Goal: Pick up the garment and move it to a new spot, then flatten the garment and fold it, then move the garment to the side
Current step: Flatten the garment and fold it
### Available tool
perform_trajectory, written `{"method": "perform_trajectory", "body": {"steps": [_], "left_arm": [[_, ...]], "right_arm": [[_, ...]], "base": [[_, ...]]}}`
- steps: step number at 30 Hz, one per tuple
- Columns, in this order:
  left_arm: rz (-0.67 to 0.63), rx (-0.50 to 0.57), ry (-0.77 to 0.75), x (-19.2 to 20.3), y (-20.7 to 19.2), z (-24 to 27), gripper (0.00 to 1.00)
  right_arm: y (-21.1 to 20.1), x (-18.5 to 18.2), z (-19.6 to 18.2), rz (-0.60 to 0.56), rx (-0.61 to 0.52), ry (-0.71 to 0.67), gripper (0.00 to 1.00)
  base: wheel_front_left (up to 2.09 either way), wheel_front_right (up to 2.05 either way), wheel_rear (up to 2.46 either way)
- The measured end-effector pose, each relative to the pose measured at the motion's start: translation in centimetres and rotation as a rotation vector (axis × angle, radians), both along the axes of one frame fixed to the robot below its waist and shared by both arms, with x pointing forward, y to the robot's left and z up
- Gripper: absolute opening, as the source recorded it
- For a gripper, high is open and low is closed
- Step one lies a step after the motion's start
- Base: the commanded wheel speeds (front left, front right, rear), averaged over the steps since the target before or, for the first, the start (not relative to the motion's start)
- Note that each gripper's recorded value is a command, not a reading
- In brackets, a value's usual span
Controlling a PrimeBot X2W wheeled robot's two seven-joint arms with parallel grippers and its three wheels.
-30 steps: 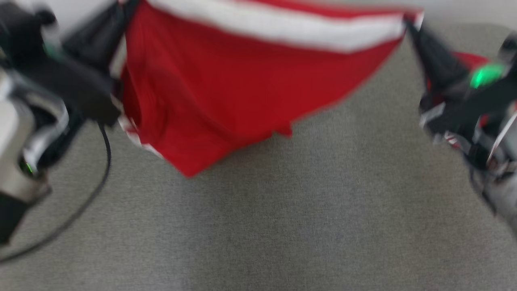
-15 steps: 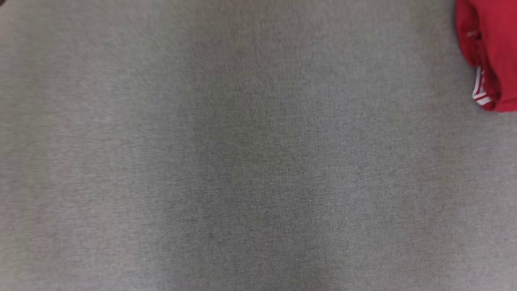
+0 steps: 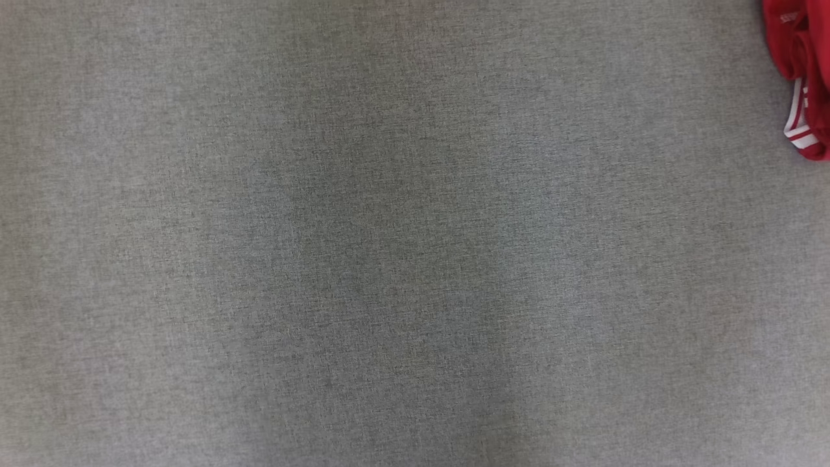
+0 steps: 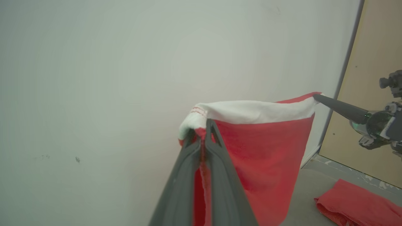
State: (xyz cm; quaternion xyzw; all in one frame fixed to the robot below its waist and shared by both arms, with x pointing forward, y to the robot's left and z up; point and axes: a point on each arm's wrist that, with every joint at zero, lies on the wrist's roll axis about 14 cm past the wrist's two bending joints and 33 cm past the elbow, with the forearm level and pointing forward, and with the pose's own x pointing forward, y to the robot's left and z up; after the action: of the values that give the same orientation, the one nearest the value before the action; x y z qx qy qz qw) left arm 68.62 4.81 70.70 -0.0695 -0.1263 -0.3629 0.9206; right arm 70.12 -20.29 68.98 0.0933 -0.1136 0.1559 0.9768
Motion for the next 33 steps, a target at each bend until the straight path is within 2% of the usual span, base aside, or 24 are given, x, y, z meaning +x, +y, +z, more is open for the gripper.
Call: {"method": "perform_trajectory", "body": {"steps": [8,12,16,21,23,27,33], "left_arm": [[-0.054,-0.027,0.013,-2.0,-0.9,-1.5,0.0],[-0.092,-0.032,0.062,-4.6,-0.9,-4.4,0.0],[-0.129,-0.058,0.162,-8.3,-0.7,-8.1,0.0],[-0.103,-0.192,0.256,-13.1,0.3,-10.4,0.0],[-0.095,-0.184,0.319,-15.9,0.3,-13.4,0.0],[-0.049,-0.233,0.421,-20.1,1.2,-16.8,0.0],[-0.04,-0.152,0.538,-26.8,1.2,-22.1,0.0]], "right_arm": [[1.0,-2.1,-2.2,0.06,-0.006,0.022,0.0],[1.3,-5.2,-5.3,0.11,-0.008,0.075,0.0],[2.4,-10.3,-9.7,0.187,0.008,0.176,0.0],[0.8,-16.7,-15.1,0.177,0.064,0.335,0.0],[0.6,-19.2,-16.9,0.178,0.073,0.393,0.0],[0.9,-22.7,-18.4,0.181,0.106,0.437,0.0],[0.7,-27.3,-21.0,0.148,0.155,0.508,0.0]], "base": [[0.0,0.0,0.0],[0.0,0.0,0.0],[0.0,0.0,0.0],[0.0,0.0,0.0],[0.0,0.0,0.0],[0.0,0.0,0.0],[0.0,0.0,0.0]]}}
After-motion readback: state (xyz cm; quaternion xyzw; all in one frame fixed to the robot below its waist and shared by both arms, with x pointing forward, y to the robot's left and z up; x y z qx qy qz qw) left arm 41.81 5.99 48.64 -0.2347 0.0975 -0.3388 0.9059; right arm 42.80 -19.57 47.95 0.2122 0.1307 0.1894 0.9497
